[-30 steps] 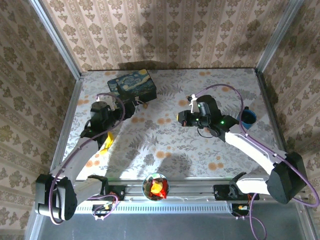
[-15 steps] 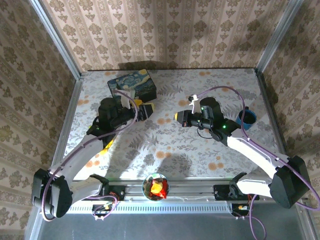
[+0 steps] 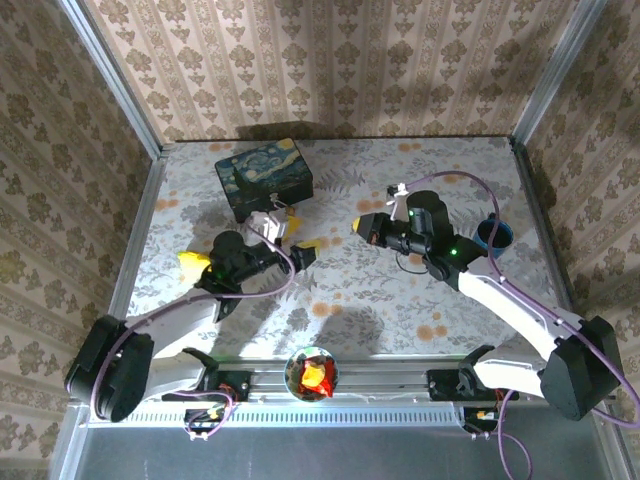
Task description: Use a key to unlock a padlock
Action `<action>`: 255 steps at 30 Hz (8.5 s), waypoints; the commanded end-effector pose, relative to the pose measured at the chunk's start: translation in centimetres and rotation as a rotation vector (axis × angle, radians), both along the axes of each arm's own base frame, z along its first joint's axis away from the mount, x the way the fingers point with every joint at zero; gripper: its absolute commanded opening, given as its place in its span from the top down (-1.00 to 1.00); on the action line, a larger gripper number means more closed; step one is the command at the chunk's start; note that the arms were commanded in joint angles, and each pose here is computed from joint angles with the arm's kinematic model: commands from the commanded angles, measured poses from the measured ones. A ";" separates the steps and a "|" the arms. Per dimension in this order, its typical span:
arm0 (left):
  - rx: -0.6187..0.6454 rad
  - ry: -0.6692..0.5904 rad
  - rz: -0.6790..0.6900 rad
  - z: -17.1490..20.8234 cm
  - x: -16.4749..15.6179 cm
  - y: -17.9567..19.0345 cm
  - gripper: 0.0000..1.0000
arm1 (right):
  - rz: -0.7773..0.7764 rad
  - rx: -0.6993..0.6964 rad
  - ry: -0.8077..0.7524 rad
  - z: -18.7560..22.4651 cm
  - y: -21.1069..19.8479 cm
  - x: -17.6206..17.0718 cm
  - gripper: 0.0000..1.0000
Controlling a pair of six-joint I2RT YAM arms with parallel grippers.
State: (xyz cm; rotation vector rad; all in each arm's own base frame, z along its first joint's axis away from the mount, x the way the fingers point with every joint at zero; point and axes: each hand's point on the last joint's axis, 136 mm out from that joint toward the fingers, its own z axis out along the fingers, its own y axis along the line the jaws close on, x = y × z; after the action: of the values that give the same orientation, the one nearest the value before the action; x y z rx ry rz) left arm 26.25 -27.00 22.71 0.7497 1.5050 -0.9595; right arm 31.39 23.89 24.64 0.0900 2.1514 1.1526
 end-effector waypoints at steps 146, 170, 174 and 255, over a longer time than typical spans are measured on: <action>-0.190 0.093 -0.267 10.3 0.0 -0.8 -0.71 | 0.103 0.231 -0.394 7.1 0.9 -1.3 1.00; -0.183 0.395 -0.324 9.4 0.4 -5.5 -0.03 | 0.006 0.312 -0.422 7.9 0.1 0.1 1.00; -0.194 0.384 -0.342 9.9 0.3 -5.8 0.14 | 0.014 0.313 -0.416 7.7 0.3 0.2 1.00; 0.291 0.151 -0.631 11.9 -8.9 -2.5 1.00 | 0.655 -0.026 -0.652 9.0 5.8 -9.1 0.48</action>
State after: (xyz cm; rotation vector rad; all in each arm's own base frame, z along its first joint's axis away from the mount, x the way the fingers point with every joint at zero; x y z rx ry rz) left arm 18.60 -29.67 33.39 1.4075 1.6758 -1.2592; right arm 22.57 29.52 33.39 -0.9081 1.6342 1.2649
